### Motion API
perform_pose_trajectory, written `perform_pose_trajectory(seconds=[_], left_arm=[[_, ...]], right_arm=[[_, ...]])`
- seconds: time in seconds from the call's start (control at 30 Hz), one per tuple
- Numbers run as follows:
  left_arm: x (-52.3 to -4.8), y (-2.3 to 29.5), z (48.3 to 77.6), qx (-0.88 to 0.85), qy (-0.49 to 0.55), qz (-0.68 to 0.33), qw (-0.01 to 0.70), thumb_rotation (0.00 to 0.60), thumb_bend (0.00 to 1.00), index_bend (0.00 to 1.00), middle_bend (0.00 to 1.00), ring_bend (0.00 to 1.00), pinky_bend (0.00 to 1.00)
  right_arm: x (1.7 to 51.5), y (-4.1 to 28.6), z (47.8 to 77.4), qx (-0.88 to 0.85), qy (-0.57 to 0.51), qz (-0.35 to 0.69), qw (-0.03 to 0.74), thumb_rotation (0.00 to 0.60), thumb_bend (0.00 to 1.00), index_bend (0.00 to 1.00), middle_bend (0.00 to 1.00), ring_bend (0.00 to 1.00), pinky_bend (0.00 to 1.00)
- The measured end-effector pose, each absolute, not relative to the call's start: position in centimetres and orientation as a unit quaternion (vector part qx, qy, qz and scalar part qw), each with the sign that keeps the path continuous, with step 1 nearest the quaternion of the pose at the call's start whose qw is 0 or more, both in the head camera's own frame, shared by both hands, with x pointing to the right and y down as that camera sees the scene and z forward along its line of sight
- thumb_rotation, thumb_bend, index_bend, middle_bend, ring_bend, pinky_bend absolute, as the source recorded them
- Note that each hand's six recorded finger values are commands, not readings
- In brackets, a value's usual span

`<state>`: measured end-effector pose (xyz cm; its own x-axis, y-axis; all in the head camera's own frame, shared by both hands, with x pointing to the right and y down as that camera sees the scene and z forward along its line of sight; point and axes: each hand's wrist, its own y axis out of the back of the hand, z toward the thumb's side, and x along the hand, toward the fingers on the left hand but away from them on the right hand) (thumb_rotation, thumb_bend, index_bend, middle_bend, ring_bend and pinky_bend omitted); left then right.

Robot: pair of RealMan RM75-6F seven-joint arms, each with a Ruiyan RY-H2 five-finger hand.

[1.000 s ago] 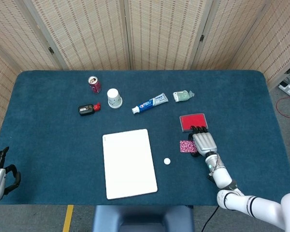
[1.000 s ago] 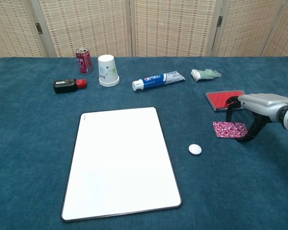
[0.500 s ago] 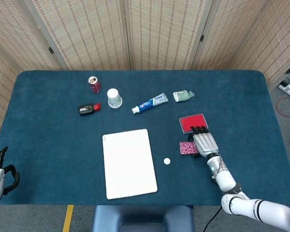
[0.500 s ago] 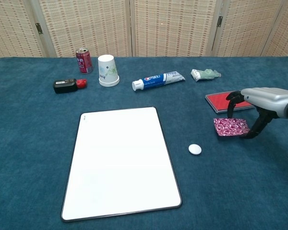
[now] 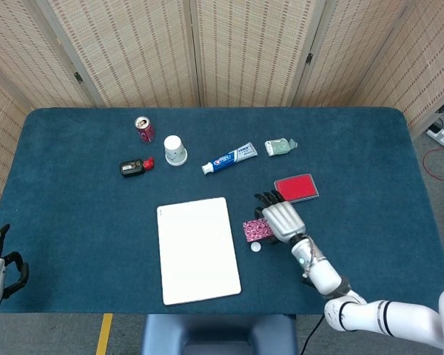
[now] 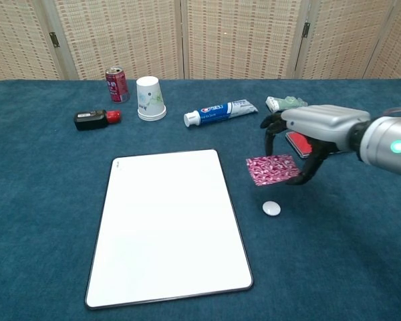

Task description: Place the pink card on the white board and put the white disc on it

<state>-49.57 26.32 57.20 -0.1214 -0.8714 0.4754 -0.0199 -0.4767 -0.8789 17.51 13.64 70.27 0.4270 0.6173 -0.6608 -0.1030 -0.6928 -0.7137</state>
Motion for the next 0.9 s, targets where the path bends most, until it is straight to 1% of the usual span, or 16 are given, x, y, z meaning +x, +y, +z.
perform_pose_trajectory(seconds=[0.27, 0.47, 0.5, 0.63, 0.77, 0.83, 0.9], left_arm=[[-49.8, 26.5, 56.9, -0.571, 0.392, -0.641, 0.332, 0.600, 0.16, 0.11, 0.05, 0.06, 0.00], [-50.4, 26.9, 56.8, -0.566, 0.393, -0.646, 0.328, 0.600, 0.16, 0.11, 0.05, 0.06, 0.00], [-50.5, 27.0, 56.7, -0.566, 0.394, -0.646, 0.328, 0.600, 0.16, 0.11, 0.05, 0.06, 0.00], [-50.7, 27.1, 56.7, -0.564, 0.396, -0.647, 0.326, 0.600, 0.16, 0.11, 0.05, 0.06, 0.00], [-50.8, 27.2, 56.7, -0.563, 0.397, -0.648, 0.325, 0.600, 0.16, 0.11, 0.05, 0.06, 0.00], [-50.9, 27.2, 56.7, -0.563, 0.397, -0.648, 0.324, 0.600, 0.16, 0.11, 0.05, 0.06, 0.00], [-50.9, 27.3, 56.8, -0.564, 0.396, -0.648, 0.324, 0.600, 0.16, 0.11, 0.05, 0.06, 0.00]], right_arm=[[10.2, 14.7, 70.2, -0.792, -0.127, 0.465, 0.374, 0.600, 0.23, 0.42, 0.12, 0.08, 0.06], [6.1, 15.7, 70.9, -0.797, -0.094, 0.453, 0.389, 0.600, 0.23, 0.41, 0.12, 0.08, 0.05], [5.6, 15.8, 71.0, -0.796, -0.089, 0.452, 0.391, 0.600, 0.23, 0.40, 0.12, 0.08, 0.05], [4.2, 16.1, 71.3, -0.794, -0.074, 0.452, 0.399, 0.600, 0.23, 0.29, 0.11, 0.07, 0.05], [3.9, 16.2, 71.5, -0.791, -0.066, 0.457, 0.401, 0.600, 0.23, 0.19, 0.11, 0.07, 0.05], [4.1, 16.1, 71.5, -0.791, -0.068, 0.459, 0.399, 0.600, 0.23, 0.16, 0.11, 0.07, 0.05], [4.4, 15.9, 71.4, -0.791, -0.074, 0.460, 0.396, 0.600, 0.23, 0.16, 0.11, 0.08, 0.05]])
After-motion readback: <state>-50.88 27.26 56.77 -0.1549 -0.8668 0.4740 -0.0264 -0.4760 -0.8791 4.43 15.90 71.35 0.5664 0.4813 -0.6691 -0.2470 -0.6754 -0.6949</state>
